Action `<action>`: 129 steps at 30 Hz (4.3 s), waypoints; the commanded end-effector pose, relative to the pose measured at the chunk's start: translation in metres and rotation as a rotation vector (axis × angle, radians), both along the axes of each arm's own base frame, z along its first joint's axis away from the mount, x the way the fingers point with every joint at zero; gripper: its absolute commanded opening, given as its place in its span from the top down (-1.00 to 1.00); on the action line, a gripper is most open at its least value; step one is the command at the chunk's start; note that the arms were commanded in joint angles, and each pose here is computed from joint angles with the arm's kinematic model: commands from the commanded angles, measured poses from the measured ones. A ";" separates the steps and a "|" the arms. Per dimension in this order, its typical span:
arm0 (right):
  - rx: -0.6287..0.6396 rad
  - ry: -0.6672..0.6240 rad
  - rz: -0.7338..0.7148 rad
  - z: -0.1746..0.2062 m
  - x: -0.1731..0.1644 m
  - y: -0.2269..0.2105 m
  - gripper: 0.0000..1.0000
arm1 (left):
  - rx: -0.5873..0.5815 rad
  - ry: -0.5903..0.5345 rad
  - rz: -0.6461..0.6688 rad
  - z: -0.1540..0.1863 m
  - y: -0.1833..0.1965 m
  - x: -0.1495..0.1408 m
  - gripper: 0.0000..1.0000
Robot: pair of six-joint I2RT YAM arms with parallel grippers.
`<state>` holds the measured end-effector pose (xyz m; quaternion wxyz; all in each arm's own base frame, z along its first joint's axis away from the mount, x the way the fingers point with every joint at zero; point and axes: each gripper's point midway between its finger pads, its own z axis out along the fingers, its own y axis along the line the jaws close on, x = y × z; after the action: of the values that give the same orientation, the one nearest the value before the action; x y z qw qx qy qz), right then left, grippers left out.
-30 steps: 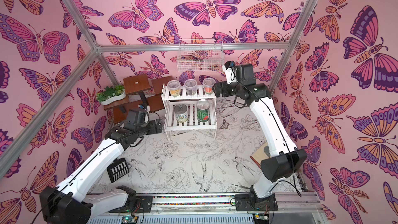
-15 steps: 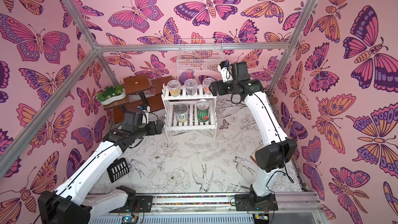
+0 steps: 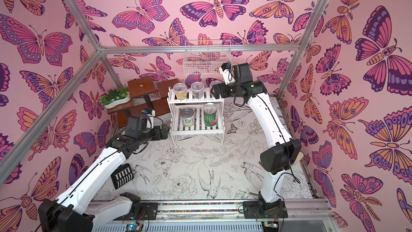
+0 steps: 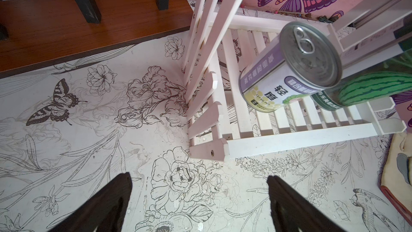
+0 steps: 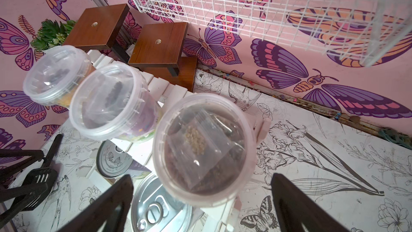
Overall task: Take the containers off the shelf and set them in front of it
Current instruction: 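Pick up a container from the shelf, then place the container at the center of the board.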
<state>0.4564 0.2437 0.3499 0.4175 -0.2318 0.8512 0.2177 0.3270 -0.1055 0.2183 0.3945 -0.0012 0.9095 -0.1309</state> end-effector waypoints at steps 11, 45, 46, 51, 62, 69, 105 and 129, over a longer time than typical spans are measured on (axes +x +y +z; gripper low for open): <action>-0.037 -0.040 -0.023 0.000 0.023 0.011 -0.98 | 0.001 -0.016 -0.012 -0.002 0.001 -0.001 -1.00; 0.010 -0.077 -0.027 0.042 -0.003 0.006 -0.02 | 0.014 -0.028 0.005 -0.002 0.005 0.001 -1.00; 0.008 -0.077 -0.026 0.044 -0.007 0.005 -0.01 | 0.015 -0.026 0.003 -0.003 0.004 0.001 -1.00; 0.014 -0.081 -0.016 0.050 -0.033 0.000 -0.01 | 0.020 -0.030 0.000 -0.003 0.004 0.002 -1.00; -0.015 -0.071 0.008 0.029 -0.117 -0.008 0.00 | 0.021 -0.024 -0.020 -0.007 0.002 0.001 -1.00; -0.035 -0.055 0.032 -0.019 -0.168 -0.004 0.00 | 0.019 -0.021 -0.023 -0.011 0.003 -0.005 -1.00; -0.001 0.026 -0.158 -0.255 -0.195 -0.020 0.01 | -0.034 -0.033 -0.055 -0.016 -0.002 -0.024 -1.00; -0.074 0.051 -0.207 -0.292 -0.185 -0.024 -0.63 | -0.019 -0.053 -0.059 -0.014 0.000 -0.024 -1.00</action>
<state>0.2692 0.2204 0.0572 0.4022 -0.1571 0.8886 0.1545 0.3016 -0.1062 0.2046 0.4059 0.0189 0.9007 -0.1539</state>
